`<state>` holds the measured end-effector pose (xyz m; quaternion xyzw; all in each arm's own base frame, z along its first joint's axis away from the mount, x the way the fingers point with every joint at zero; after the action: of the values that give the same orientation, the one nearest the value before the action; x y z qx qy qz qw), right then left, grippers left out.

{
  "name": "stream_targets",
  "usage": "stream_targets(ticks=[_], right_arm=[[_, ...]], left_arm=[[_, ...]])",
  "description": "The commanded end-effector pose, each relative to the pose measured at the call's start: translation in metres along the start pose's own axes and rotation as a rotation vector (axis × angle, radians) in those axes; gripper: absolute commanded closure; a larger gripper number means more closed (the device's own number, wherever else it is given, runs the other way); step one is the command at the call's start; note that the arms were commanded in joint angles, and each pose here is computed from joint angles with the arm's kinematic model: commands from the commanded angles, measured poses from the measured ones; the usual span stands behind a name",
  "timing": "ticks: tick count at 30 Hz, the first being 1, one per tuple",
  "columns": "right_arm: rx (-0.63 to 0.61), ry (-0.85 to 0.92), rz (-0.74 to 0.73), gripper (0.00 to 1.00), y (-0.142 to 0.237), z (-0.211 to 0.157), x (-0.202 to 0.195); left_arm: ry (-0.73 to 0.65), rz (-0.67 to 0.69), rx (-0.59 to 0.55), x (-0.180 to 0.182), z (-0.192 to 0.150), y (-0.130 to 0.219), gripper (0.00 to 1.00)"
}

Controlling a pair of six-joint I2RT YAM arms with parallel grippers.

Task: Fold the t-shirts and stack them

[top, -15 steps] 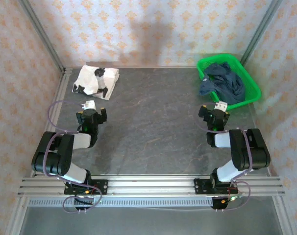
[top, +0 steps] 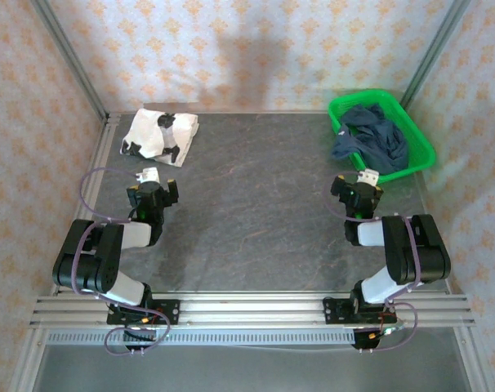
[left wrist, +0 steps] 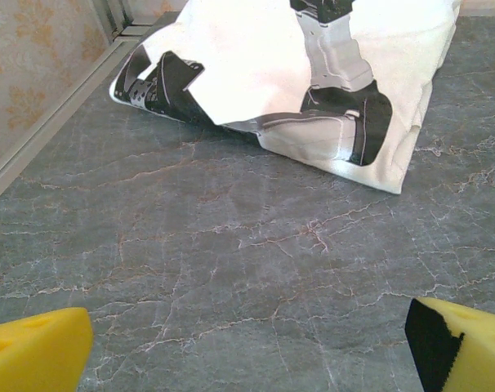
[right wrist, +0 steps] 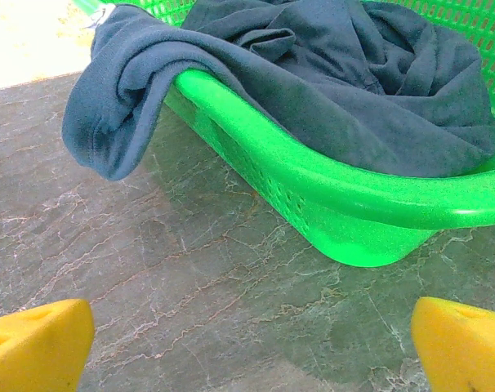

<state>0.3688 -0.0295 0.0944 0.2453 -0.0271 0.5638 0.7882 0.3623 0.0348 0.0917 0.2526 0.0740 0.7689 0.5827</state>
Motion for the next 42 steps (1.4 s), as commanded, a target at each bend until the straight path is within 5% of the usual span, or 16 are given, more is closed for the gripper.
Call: stream_targets(ticks=[1, 5, 10, 17, 25, 30, 42], right_arm=[[-0.024, 0.003, -0.007, 0.01, -0.003, 0.007, 0.002], [-0.032, 0.003, 0.004, 0.0, 0.0, 0.011, 0.005], [0.09, -0.011, -0.016, 0.01, 0.034, 0.034, 0.018], [0.218, -0.159, 0.185, 0.0, 0.101, 0.056, 0.054], [0.442, -0.412, 0.133, 0.01, 0.146, 0.08, 0.07], [0.574, -0.539, 0.094, 0.01, 0.124, 0.12, 0.093], [0.634, -0.686, -0.137, 0.1, -0.024, 0.185, 0.052]], left_arm=[[0.01, 0.026, -0.043, 0.003, 0.014, 0.0, 0.0], [0.007, 0.021, -0.053, 0.003, 0.017, 0.0, 0.0], [-0.061, -0.009, 0.013, 0.004, 0.063, 0.014, 0.0], [0.039, -0.075, -0.001, 0.004, 0.116, 0.073, 0.0], [0.199, -0.288, 0.132, -0.01, 0.149, 0.117, 0.0], [0.197, -0.453, 0.219, -0.033, 0.185, 0.128, 0.0], [0.081, -0.66, 0.232, -0.08, 0.236, 0.162, 0.0]])
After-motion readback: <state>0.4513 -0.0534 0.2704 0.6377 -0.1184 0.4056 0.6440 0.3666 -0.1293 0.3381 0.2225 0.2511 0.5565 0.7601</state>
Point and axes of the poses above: each hand's point on the last joint's axis, 136 mm out from that joint toward the fingers, its own y axis back along the fingers, its own x axis along the line the jaws close on, z = x × y, the point moved 2 cm from there along y, back along the fingers, and after that the axes turned 15 degrees about -y, right-handed, at the moved point
